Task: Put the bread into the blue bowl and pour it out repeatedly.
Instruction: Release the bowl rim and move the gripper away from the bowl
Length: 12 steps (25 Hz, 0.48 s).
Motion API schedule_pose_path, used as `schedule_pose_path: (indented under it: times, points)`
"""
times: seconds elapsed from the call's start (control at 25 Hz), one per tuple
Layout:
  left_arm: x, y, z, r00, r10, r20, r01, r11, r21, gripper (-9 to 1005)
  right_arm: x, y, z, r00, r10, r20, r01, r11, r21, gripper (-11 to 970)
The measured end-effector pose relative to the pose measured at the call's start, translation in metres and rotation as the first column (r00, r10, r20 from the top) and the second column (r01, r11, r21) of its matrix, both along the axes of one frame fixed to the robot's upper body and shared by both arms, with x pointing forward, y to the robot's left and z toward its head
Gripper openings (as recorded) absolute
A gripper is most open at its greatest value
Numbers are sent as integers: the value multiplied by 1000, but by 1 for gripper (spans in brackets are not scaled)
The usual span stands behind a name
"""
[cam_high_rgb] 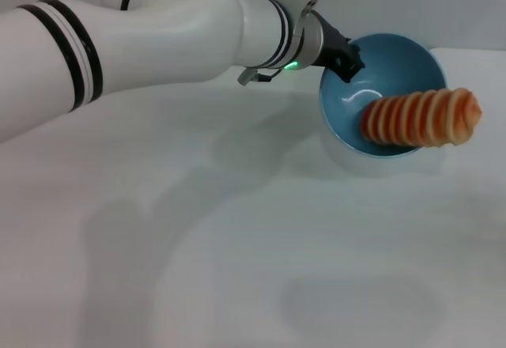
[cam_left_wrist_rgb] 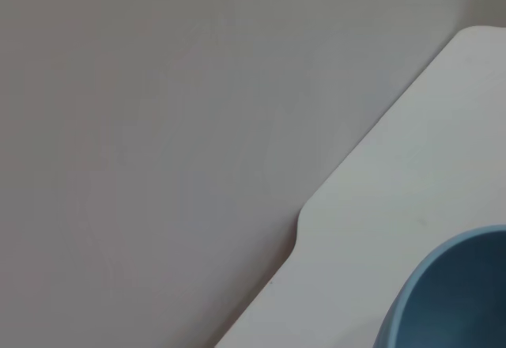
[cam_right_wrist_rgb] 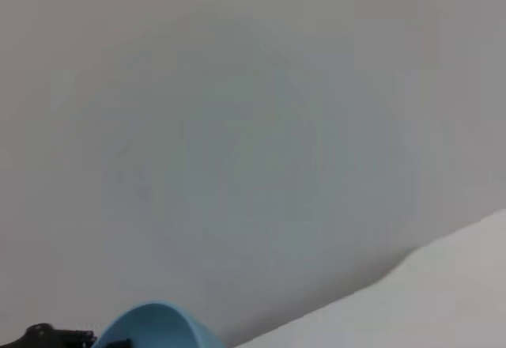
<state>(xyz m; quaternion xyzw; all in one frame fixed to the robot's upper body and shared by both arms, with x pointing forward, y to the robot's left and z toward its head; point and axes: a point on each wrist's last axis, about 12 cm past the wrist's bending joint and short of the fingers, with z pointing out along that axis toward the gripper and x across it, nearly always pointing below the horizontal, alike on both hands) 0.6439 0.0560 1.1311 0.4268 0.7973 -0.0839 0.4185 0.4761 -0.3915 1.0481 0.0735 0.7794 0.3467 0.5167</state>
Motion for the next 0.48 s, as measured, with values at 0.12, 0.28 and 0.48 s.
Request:
schedule_pose_path:
  times: [0.12,0.28,0.48]
  points:
    - [-1,-3,1,1000,-8,-10,8,1000,9,-1,-4,-1,-3,1000,-5,-13,5,1000,3,374]
    - [-5,-5,1,995,-15,-101,21,998,57,-1,-5,-1,-4,1000,-7,-13,7,1000,1,379]
    - [-13,-3,-4,972,18,-233,8,994,108,0,-1,-1,-2,1000,-5,-7,5,1000,-6,385]
